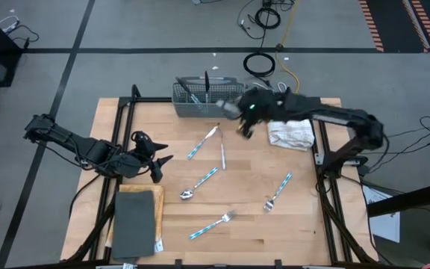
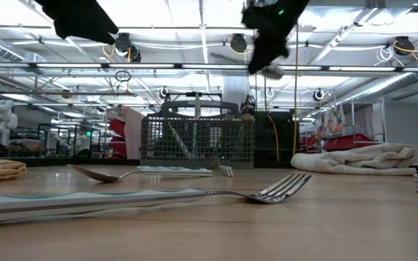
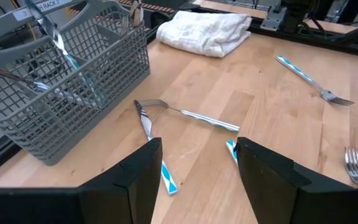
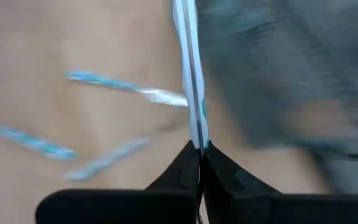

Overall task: Sort silverware
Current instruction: Put the blue spoon into the gray silverware rack

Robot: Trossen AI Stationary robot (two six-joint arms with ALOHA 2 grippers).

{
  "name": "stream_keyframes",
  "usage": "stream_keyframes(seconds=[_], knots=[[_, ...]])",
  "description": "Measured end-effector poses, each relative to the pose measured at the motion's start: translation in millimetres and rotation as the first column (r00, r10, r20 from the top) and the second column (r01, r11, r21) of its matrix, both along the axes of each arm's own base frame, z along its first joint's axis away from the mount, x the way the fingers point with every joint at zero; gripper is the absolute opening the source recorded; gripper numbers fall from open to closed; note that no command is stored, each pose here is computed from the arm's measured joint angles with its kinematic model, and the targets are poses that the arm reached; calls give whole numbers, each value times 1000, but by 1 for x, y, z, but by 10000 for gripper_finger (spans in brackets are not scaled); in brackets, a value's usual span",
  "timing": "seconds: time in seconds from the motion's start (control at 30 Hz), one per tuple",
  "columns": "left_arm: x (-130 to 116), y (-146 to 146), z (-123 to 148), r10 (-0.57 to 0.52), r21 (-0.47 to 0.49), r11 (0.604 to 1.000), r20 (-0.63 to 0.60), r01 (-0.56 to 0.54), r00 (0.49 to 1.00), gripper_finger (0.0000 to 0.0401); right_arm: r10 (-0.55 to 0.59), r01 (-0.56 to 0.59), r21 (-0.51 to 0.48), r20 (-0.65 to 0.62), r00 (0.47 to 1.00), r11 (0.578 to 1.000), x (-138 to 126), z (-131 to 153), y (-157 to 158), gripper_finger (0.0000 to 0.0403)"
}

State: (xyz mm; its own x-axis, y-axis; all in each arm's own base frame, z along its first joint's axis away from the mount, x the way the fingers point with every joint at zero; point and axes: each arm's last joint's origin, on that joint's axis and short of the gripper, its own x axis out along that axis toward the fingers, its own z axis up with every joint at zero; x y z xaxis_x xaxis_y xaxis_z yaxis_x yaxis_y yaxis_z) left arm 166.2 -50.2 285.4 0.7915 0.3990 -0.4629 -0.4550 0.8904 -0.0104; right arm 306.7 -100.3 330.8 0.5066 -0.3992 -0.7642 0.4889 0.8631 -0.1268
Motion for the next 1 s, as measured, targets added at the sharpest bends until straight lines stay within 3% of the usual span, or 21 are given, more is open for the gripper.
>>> stream_keyframes(seconds=[0.1, 0.2, 0.3, 0.4, 0.5, 0.6, 0.67, 0.83, 1.0], knots=[[-1, 0, -1, 0, 6, 1000, -12, 0, 1000, 212, -119, 94, -219, -104, 987, 971, -25, 36, -11, 0], [-1, 0, -1, 3, 10, 1000, -12, -3, 1000, 212, -257, 133, -454, -222, 941, 881, -42, 71, -24, 0], [-1, 1, -1, 19, 29, 999, -8, -18, 1000, 212, -363, 49, -643, -365, 857, 764, -45, 89, -35, 0], [-1, 2, 0, 37, 43, 998, -3, -37, 999, 212, -430, -118, -726, -520, 738, 677, -37, 93, -43, 0], [-1, 2, 0, 47, 51, 998, -1, -47, 999, 212, -480, -304, -706, -675, 560, 639, -28, 89, -48, 0], [-1, 2, 0, 50, 53, 997, -2, -50, 999, 212, -431, -470, -587, -807, 404, 659, -14, 73, -56, 0], [-1, 2, 0, 51, 54, 997, -2, -51, 999, 212, -399, -537, -518, -855, 331, 666, -3, 61, -59, 0], [-3, 3, -2, 56, 64, 996, -25, -54, 998, 212, -363, -610, -432, -900, 243, 664, 20, 37, -62, 0], [-4, 3, -4, 57, 72, 996, -42, -53, 998, 212, -307, -645, -382, -923, 231, 662, 32, 22, -63, 0]])
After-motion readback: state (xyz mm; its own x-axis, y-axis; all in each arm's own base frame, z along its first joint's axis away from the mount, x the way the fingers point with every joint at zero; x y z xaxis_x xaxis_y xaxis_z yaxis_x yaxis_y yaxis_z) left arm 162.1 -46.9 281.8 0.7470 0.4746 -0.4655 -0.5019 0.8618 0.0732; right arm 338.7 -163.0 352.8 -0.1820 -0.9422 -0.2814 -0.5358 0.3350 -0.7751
